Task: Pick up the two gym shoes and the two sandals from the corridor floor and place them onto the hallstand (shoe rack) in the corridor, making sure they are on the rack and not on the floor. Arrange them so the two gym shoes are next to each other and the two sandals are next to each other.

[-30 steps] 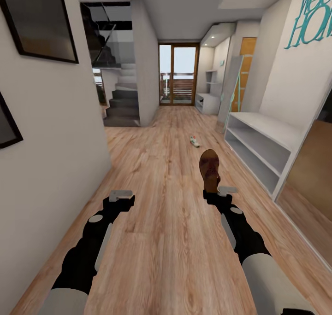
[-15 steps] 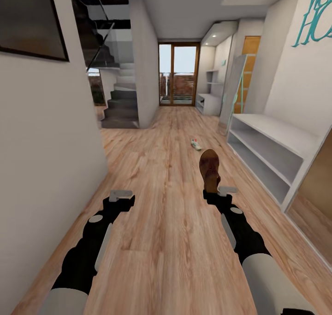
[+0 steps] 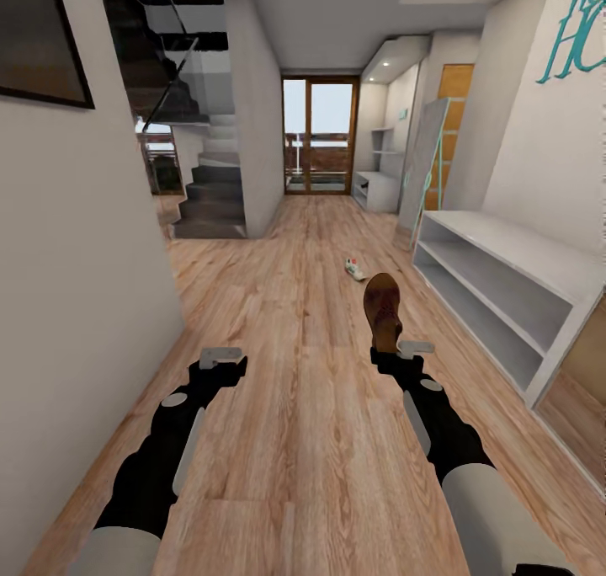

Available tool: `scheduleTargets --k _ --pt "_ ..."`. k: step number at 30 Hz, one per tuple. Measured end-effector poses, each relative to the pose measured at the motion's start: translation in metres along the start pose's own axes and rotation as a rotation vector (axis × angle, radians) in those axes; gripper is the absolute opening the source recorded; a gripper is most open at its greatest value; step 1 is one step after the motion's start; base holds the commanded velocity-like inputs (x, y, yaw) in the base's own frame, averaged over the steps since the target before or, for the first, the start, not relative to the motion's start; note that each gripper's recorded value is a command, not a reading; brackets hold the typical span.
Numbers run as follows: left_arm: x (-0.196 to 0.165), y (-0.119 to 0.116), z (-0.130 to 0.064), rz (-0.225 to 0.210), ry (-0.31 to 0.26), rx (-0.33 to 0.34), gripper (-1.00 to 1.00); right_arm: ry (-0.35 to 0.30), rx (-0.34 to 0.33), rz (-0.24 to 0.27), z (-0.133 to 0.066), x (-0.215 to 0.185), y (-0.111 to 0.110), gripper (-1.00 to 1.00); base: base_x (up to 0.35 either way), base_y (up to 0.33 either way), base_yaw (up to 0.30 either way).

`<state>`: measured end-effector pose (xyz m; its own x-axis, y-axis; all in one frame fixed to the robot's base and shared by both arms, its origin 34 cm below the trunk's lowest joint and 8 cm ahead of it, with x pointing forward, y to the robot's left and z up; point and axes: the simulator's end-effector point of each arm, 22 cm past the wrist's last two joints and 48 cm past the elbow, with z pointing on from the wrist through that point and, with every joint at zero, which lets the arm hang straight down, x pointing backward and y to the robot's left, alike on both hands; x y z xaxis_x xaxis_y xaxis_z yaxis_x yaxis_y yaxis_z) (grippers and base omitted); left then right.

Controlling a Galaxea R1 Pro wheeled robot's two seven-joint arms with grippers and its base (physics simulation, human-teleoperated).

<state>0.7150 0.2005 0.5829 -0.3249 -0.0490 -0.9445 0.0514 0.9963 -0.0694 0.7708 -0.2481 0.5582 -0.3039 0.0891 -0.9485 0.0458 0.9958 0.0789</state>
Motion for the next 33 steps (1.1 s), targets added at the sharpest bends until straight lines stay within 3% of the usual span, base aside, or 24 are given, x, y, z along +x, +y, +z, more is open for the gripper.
scheduleTargets --k 33 --pt "0.0045 0.0000 0.0020 -0.006 0.008 0.002 1.00 0.008 0.000 0.000 0.0019 0.0050 0.0002 -1.00 0.348 0.000 -0.007"
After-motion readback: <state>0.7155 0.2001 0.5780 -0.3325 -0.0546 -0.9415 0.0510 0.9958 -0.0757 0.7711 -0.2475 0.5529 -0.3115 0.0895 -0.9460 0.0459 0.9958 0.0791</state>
